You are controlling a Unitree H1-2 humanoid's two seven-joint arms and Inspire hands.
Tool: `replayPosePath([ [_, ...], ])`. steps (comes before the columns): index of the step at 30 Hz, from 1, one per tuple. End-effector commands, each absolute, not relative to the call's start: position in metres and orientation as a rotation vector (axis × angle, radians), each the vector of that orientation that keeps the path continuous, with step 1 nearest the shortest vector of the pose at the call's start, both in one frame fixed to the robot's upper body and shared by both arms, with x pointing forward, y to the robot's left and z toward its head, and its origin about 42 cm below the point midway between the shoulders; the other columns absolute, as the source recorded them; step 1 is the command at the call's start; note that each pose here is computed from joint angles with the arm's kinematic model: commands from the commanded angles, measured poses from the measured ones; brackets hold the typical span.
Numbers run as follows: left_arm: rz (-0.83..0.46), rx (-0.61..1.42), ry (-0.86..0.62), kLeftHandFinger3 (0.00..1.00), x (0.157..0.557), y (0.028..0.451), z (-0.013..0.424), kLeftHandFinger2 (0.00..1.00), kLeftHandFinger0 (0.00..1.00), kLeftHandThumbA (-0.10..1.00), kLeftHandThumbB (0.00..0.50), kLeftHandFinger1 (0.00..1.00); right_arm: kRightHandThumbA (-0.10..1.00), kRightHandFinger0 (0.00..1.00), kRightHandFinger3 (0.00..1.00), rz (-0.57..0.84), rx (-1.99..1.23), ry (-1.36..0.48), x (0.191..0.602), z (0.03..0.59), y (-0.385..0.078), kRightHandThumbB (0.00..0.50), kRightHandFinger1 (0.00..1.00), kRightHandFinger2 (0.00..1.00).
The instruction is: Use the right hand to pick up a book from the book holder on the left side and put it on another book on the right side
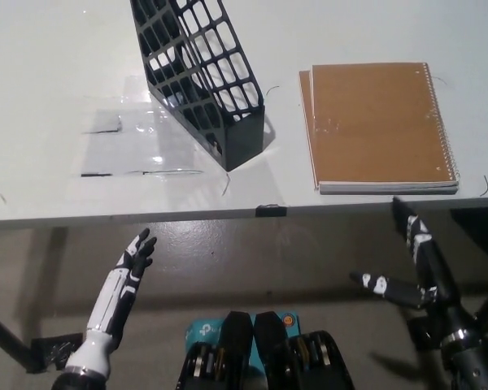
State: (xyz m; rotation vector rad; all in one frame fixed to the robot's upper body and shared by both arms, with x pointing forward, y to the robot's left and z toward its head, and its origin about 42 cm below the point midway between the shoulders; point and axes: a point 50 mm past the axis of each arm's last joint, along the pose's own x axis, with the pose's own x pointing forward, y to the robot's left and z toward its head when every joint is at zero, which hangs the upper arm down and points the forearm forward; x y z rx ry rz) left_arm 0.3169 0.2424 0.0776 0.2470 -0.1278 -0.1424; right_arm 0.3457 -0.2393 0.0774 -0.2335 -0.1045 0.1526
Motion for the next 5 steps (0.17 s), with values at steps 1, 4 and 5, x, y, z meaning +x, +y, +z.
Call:
replayPosePath([
  [1, -0.17, 0.255, -0.159, 1.0, 0.3126, 0.2419, 0.086, 1.0, 1.0, 1.0, 0.24, 1.0, 1.0, 1.0, 1.0, 0.216, -0.268, -0.158, 0.3353, 0.0716, -0.2371, 0.259, 1.0, 1.0],
  [4, -0.178, 0.264, -0.156, 1.0, 0.3113, 0.2423, 0.0856, 1.0, 1.0, 1.0, 0.242, 1.0, 1.0, 1.0, 1.0, 0.221, -0.266, -0.121, 0.3294, 0.0646, -0.2355, 0.272, 1.0, 1.0],
  [5, -0.178, 0.264, -0.156, 1.0, 0.3113, 0.2423, 0.0856, 1.0, 1.0, 1.0, 0.242, 1.0, 1.0, 1.0, 1.0, 0.221, -0.266, -0.121, 0.3294, 0.0646, -0.2355, 0.272, 1.0, 1.0],
])
